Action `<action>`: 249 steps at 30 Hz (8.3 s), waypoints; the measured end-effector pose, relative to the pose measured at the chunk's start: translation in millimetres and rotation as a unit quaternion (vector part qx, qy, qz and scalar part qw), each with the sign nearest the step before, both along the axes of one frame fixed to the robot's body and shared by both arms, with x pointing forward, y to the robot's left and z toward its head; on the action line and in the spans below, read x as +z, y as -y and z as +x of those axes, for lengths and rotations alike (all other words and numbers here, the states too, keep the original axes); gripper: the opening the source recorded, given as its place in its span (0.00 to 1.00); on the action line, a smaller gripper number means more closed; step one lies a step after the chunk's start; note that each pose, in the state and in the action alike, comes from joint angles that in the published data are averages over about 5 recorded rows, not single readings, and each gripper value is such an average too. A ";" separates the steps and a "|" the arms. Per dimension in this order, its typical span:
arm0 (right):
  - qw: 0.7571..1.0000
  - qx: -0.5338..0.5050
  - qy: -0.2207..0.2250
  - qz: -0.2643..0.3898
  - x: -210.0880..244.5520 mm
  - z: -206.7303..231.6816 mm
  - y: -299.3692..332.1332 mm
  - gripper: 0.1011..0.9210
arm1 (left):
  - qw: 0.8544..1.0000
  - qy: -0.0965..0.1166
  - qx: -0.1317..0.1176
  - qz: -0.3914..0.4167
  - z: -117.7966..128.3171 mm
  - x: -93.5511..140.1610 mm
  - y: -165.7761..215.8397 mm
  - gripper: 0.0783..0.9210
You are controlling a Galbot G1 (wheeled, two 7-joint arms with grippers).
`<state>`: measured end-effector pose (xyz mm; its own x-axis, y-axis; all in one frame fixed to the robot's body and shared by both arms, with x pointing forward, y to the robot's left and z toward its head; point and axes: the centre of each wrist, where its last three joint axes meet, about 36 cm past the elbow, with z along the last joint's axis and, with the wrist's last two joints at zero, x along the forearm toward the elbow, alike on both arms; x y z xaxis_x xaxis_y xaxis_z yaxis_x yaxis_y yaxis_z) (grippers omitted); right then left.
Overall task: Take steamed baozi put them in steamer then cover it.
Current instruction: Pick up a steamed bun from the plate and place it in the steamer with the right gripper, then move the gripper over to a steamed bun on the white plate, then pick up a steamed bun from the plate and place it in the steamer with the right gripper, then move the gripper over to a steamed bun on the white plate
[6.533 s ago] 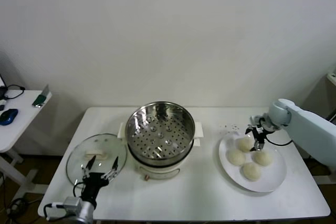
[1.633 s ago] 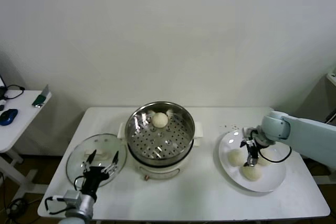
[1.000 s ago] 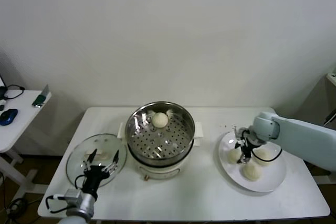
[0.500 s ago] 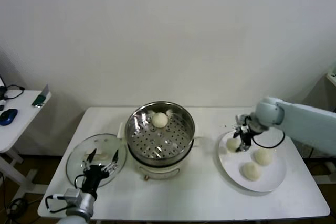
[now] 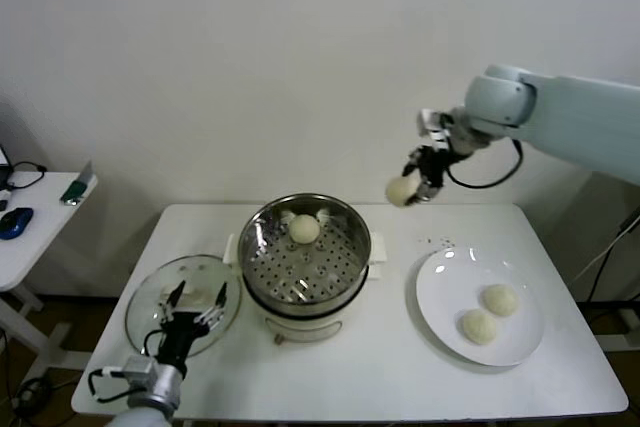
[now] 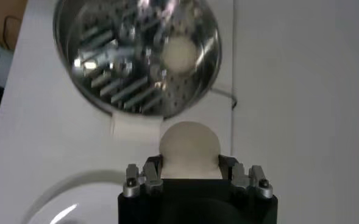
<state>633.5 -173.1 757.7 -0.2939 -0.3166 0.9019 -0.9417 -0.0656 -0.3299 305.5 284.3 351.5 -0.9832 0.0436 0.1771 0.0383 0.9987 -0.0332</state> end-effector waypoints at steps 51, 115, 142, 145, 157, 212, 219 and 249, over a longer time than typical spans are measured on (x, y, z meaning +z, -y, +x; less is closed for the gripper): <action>0.995 0.077 -0.019 -0.061 -162.2 -9.3 -207.8 0.86 | 1.000 0.008 0.011 0.001 -0.6 4.6 -7.9 0.88; 0.979 -0.091 -0.121 -0.137 -304.1 -98.4 208.3 0.88 | 1.000 0.004 0.006 0.013 3.4 6.2 -5.8 0.88; 0.991 0.039 -0.050 -0.120 -187.4 -31.9 181.4 0.71 | 1.000 0.009 0.002 0.019 2.7 10.9 -2.6 0.88; 0.988 0.100 -0.017 -0.119 -138.2 -15.0 158.6 0.71 | 1.000 0.009 0.001 0.020 2.6 11.2 -2.1 0.88; 0.899 0.395 0.093 -0.164 6.0 -20.3 18.5 0.71 | 1.000 0.008 0.005 0.022 0.5 11.5 -5.1 0.88; 0.814 0.545 0.059 -0.192 -155.9 -45.5 -179.0 0.88 | 1.000 0.014 0.016 0.018 -5.8 14.4 -13.6 0.88; 0.849 0.489 0.050 -0.191 -109.2 -16.8 -140.5 0.88 | 1.000 0.015 0.017 0.019 -5.3 15.7 -14.9 0.88; 0.988 -0.018 -0.073 -0.134 -199.3 -23.9 252.6 0.88 | 1.000 0.006 0.018 0.021 -1.5 8.1 -15.9 0.88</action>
<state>609.5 -425.8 558.4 -0.1604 -0.0531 0.9856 -0.9814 -0.0980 -0.1650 304.0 300.2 359.5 -0.9860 0.0019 0.1666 0.0034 1.0000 0.0085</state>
